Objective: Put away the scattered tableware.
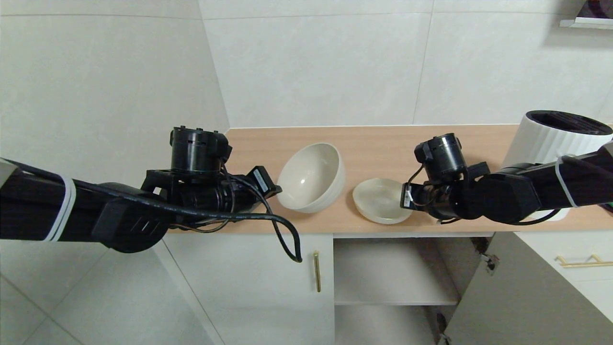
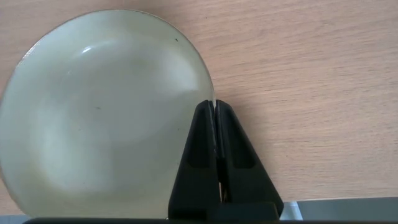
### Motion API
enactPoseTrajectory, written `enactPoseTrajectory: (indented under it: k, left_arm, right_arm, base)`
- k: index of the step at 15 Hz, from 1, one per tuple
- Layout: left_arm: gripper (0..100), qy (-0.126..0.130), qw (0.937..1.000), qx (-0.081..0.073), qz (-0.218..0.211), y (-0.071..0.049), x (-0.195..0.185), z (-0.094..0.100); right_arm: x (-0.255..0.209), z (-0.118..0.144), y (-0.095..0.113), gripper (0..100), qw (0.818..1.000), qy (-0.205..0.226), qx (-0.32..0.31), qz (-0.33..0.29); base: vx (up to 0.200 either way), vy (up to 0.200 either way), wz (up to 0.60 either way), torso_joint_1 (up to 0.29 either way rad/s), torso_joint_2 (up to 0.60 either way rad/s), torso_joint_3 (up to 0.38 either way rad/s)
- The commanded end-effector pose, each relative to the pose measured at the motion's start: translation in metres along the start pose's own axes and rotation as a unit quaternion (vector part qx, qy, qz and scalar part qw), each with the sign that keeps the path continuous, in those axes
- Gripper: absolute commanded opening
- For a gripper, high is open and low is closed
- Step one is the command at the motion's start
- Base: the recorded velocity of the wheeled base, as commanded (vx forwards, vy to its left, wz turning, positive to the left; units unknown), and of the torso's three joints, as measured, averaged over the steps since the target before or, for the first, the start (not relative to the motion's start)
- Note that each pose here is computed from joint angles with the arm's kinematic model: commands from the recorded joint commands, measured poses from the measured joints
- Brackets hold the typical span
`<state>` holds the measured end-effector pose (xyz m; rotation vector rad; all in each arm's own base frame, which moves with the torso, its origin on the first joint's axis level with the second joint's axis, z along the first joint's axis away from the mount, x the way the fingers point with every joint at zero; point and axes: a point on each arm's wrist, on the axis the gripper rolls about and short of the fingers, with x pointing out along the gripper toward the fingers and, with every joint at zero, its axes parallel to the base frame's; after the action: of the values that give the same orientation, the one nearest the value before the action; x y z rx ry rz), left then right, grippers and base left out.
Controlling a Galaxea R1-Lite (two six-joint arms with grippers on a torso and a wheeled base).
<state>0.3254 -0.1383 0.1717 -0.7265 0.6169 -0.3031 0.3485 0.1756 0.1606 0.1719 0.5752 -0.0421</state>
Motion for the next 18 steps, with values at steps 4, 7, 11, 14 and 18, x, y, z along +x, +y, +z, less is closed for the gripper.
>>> enactPoseTrajectory:
  k: [4, 7, 11, 14, 18]
  left_arm:
    - [0, 0.000, 1.0000, 0.003, 0.000, 0.000, -0.007, -0.001]
    - [0, -0.002, 0.9997, 0.026, -0.003, -0.001, -0.027, -0.004]
    - [0, 0.004, 0.9950, 0.100, 0.002, 0.006, -0.068, -0.017]
    - [0, 0.023, 0.9872, 0.157, 0.016, 0.005, -0.093, -0.021]
    - [0, 0.064, 0.9756, 0.209, 0.021, 0.000, -0.112, -0.033]
  right_arm:
    - [-0.022, 0.010, -0.003, 0, 1.000, -0.014, 0.007, 0.013]
    - [-0.061, 0.014, -0.013, 0, 0.999, 0.008, 0.003, 0.050]
    - [-0.118, 0.015, -0.034, 0, 0.987, 0.086, -0.009, 0.135]
    - [-0.133, -0.009, -0.045, 0, 0.984, 0.114, -0.029, 0.134]
    - [-0.134, -0.018, -0.050, 0, 0.982, 0.119, -0.057, 0.135]
  base:
    - [0.000, 0.000, 0.00, 0.000, 0.00, 0.000]
    - [0.000, 0.000, 0.00, 0.000, 0.00, 0.000]
    - [0.000, 0.000, 0.00, 0.000, 0.00, 0.000]
    - [0.000, 0.000, 0.00, 0.000, 0.00, 0.000]
    - [0.000, 0.000, 0.00, 0.000, 0.00, 0.000]
